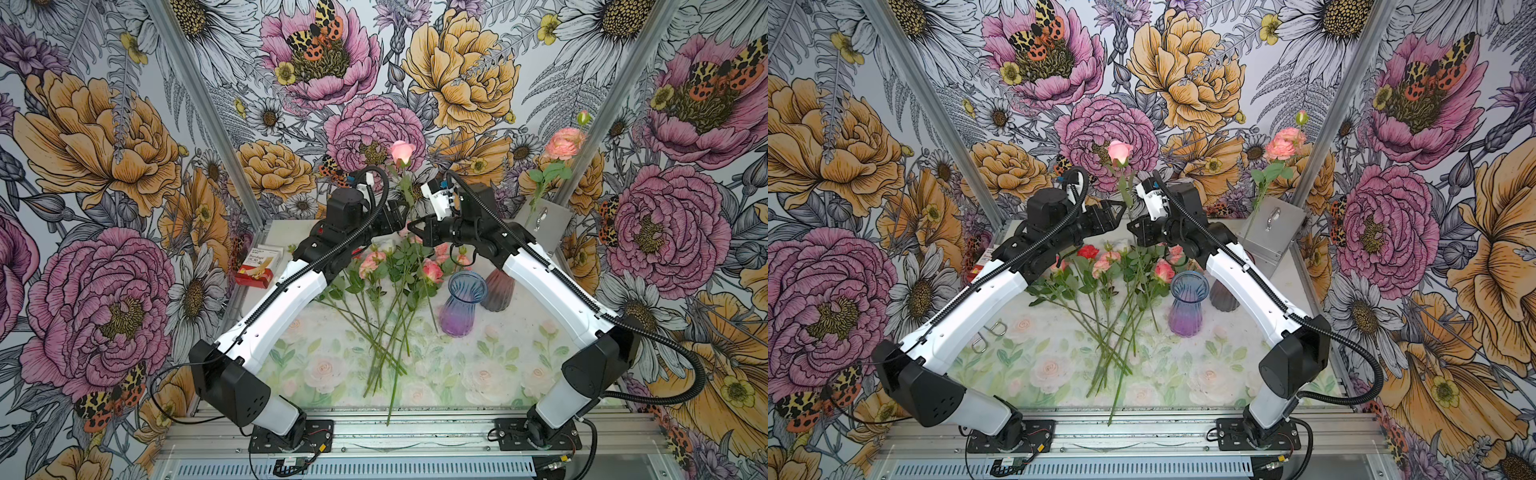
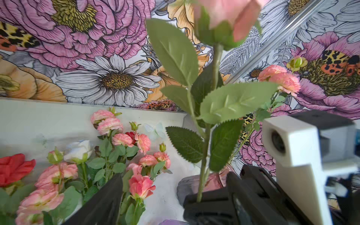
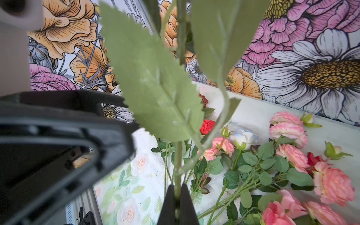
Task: Place the pink flowers into the vase
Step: Pick up the flower at the center of the board.
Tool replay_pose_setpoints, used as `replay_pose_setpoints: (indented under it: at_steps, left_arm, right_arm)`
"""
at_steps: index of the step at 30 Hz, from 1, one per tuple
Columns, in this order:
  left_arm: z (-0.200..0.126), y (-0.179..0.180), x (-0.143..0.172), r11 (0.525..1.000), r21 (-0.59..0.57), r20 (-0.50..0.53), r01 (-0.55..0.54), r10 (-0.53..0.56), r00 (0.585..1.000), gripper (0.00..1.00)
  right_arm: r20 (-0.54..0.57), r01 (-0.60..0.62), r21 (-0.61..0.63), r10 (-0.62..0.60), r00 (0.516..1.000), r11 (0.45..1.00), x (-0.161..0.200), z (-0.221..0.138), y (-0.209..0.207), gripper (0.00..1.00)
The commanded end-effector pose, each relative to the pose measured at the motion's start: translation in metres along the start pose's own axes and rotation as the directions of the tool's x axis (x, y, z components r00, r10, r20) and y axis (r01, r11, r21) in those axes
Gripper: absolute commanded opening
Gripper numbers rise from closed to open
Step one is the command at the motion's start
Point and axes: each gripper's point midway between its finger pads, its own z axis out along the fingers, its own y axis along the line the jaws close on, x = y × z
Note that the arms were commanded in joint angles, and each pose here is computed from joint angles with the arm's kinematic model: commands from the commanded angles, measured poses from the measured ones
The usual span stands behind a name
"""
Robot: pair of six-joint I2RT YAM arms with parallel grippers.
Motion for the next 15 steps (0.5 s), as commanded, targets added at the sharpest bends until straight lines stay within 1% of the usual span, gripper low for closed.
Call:
replay_pose_setpoints:
  at_steps: [1,2,5,7,9,12,15]
  left_arm:
    - [-0.028,0.004,-0.021,1.0,0.02,0.06,0.016,-0.017,0.998,0.92]
    - [-0.032,0.008,-0.024,1.0,0.014,0.069,0.019,-0.02,0.997,0.98]
    - [-0.044,0.014,-0.03,1.0,0.01,0.086,0.015,-0.016,0.996,0.99]
    - [-0.049,0.019,-0.029,1.0,0.001,0.083,0.007,-0.007,0.997,0.99]
    - [-0.05,0.025,-0.025,1.0,-0.01,0.073,0.002,-0.001,0.997,0.98]
    - [-0.048,0.029,-0.014,1.0,-0.012,0.047,-0.009,0.01,0.999,0.99]
    - [-0.044,0.026,-0.001,0.999,-0.011,0.008,-0.05,0.05,0.999,0.99]
  right_arm:
    - [0.076,-0.003,0.026,0.001,0.997,1.0,-0.025,-0.016,-0.005,0.0]
    - [0.077,-0.004,0.03,0.002,0.997,1.0,-0.025,-0.018,-0.006,0.0]
    - [0.108,0.009,0.044,-0.013,0.994,0.999,-0.035,-0.03,-0.008,0.0]
    - [0.157,0.015,0.063,-0.024,0.987,0.998,-0.05,-0.049,-0.01,0.0]
    - [0.215,0.029,0.095,-0.049,0.975,0.995,-0.068,-0.073,-0.012,0.0]
    - [0.307,0.043,0.189,-0.1,0.946,0.981,-0.094,-0.115,-0.022,0.0]
    - [0.396,0.017,0.284,-0.133,0.909,0.959,-0.118,-0.161,-0.038,0.0]
